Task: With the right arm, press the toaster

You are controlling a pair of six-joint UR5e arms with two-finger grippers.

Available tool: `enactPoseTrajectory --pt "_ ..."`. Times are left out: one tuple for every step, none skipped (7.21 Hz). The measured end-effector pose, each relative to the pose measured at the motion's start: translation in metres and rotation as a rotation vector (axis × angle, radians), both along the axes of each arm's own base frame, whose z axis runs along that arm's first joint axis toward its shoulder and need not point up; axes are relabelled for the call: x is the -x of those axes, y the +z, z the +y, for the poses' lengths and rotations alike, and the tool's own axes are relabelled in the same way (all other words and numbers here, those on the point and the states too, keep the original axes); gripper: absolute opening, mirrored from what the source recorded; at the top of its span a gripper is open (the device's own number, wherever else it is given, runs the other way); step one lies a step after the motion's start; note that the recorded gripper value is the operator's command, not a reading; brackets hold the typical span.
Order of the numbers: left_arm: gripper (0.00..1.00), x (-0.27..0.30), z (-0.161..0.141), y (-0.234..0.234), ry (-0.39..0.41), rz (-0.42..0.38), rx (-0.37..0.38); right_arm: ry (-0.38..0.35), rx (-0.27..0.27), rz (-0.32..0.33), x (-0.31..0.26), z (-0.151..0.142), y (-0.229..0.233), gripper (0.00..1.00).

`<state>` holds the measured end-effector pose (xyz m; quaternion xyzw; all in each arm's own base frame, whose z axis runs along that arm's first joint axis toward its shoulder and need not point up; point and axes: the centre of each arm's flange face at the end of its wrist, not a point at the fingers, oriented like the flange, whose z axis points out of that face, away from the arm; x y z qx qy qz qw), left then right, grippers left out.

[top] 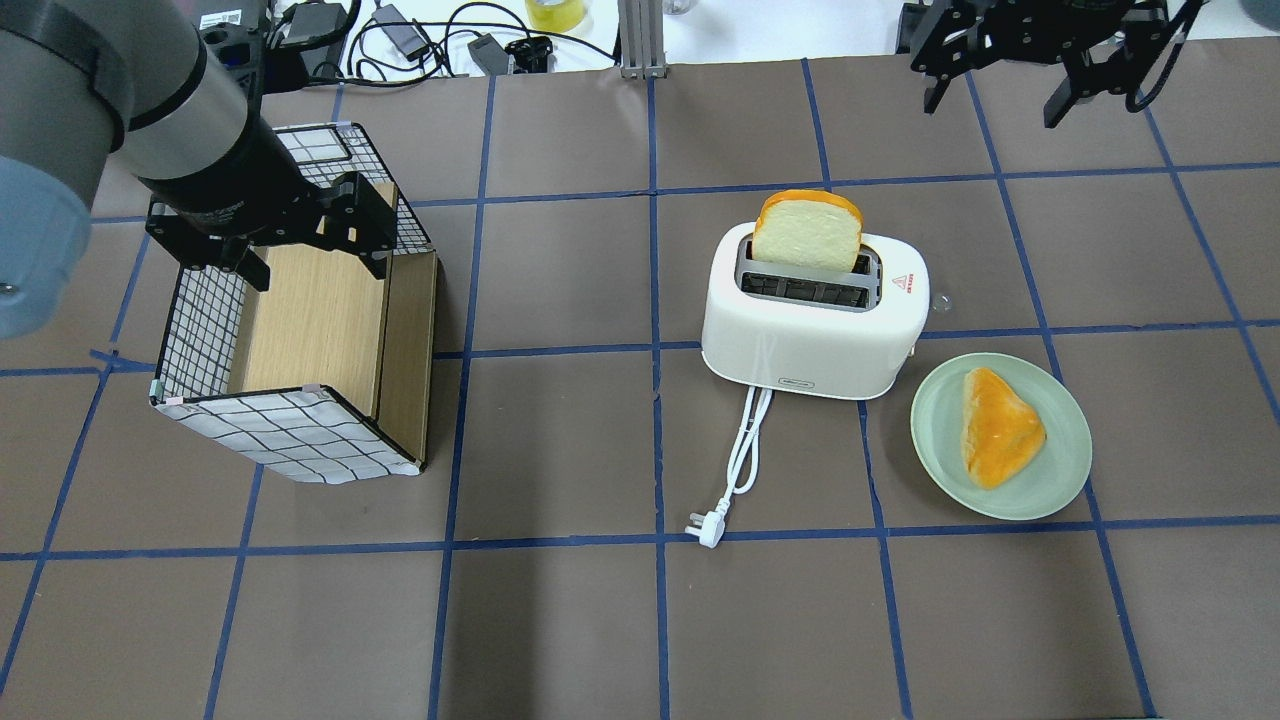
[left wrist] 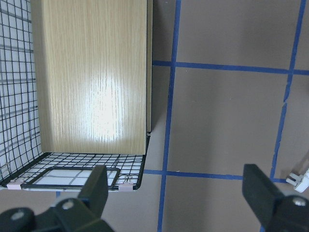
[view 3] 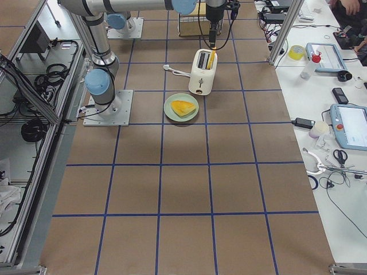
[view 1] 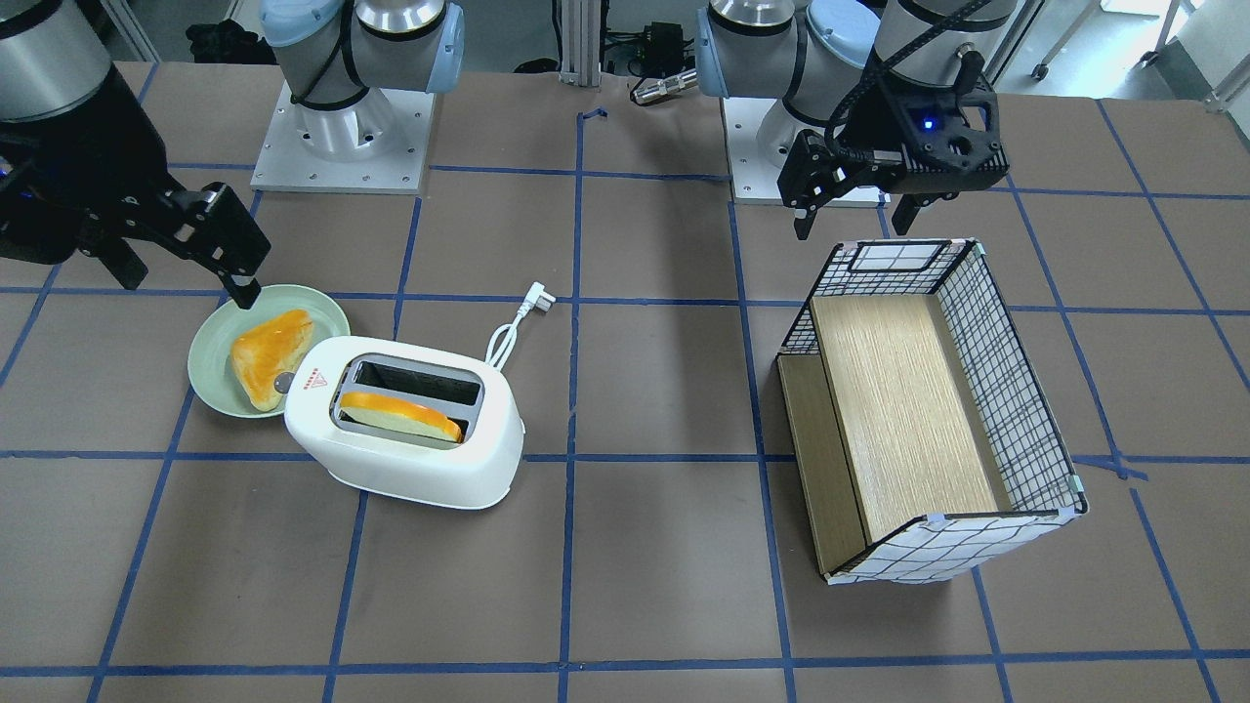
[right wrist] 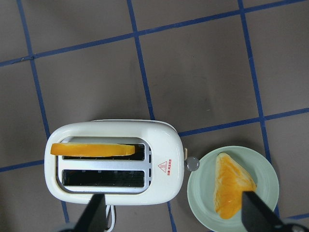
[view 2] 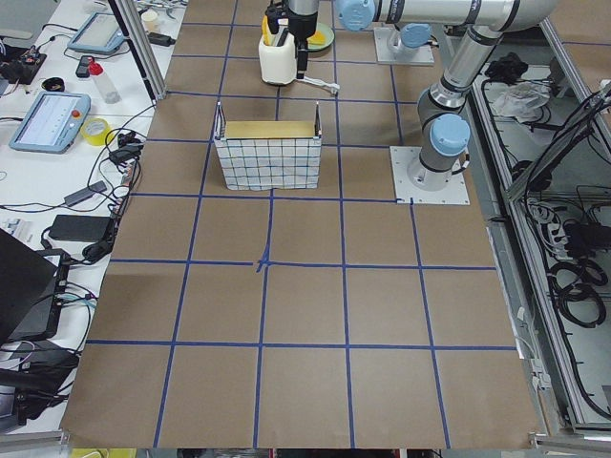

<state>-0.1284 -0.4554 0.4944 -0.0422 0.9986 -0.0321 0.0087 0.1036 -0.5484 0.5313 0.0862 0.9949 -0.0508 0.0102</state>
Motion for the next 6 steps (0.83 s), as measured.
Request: enactPoseTrajectory --pt "1.00 0.000 0.000 0.000 0.000 0.000 0.000 0.045 -0.002 0.004 -0.005 0.000 -0.002 1.00" --pt "1.00 0.000 0.000 0.000 0.000 0.000 0.000 0.091 -0.004 0.005 -0.010 0.000 -0.004 1.00" --pt "1.00 0.000 0.000 0.000 0.000 -0.001 0.000 0.116 -0.009 0.003 -0.014 0.000 -0.007 1.00" --pt "1.00 0.000 0.000 0.000 0.000 -0.001 0.000 0.125 -0.013 0.002 -0.017 0.000 -0.009 1.00" --pt "1.00 0.000 0.000 0.000 0.000 -0.001 0.000 0.128 -0.017 0.007 -0.017 -0.001 -0.011 1.00" --pt "1.00 0.000 0.000 0.000 0.000 -0.001 0.000 0.128 -0.020 0.012 -0.017 0.000 -0.012 1.00"
